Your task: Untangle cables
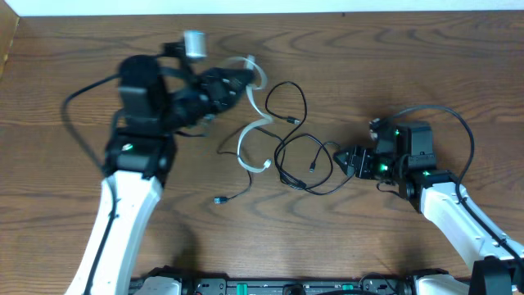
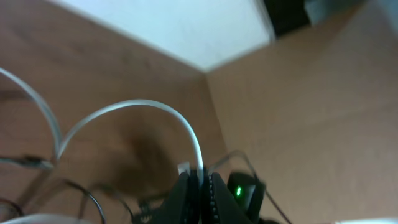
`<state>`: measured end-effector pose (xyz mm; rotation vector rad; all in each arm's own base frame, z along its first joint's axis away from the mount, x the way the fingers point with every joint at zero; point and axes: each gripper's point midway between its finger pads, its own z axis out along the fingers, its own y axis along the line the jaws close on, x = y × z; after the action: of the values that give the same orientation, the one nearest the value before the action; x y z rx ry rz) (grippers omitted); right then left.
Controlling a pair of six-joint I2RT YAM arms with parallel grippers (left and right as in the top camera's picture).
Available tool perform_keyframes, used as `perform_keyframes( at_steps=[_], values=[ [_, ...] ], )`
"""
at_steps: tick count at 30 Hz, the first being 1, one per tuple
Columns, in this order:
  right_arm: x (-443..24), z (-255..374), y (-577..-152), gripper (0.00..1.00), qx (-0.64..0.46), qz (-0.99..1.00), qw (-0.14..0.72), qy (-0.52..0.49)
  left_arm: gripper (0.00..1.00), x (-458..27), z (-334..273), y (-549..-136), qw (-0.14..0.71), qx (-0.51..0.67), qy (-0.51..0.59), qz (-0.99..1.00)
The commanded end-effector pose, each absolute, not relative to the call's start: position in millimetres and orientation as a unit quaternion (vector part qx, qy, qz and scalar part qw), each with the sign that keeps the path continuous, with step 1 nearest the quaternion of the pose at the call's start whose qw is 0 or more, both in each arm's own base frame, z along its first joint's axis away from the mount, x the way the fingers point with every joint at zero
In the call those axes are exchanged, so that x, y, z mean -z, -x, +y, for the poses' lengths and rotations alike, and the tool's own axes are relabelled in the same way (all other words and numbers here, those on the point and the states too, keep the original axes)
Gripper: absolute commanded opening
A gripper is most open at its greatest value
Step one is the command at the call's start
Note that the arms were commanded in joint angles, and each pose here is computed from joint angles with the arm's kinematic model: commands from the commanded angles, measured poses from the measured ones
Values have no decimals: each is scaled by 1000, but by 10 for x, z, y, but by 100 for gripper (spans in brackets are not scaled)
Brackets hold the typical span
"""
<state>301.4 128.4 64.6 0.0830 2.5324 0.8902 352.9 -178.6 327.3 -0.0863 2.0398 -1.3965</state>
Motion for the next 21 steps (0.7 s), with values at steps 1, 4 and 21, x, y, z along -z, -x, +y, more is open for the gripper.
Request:
perform_keyframes(
  at_steps=[1, 4, 21],
  values=[
    [-1071, 1717, -2931, 77, -442, 857, 248, 88, 8, -3032, -2193, -3446, 261, 553, 6, 791],
    [-1229, 1879, -2933, 79, -465, 833, 270, 129, 8, -2817, -2456, -3386, 220, 555, -8, 802],
    [-1515, 2349, -3059, 66, -420, 788, 387, 229, 8, -2534, -2972, -3194, 141, 567, -12, 812]
  ],
)
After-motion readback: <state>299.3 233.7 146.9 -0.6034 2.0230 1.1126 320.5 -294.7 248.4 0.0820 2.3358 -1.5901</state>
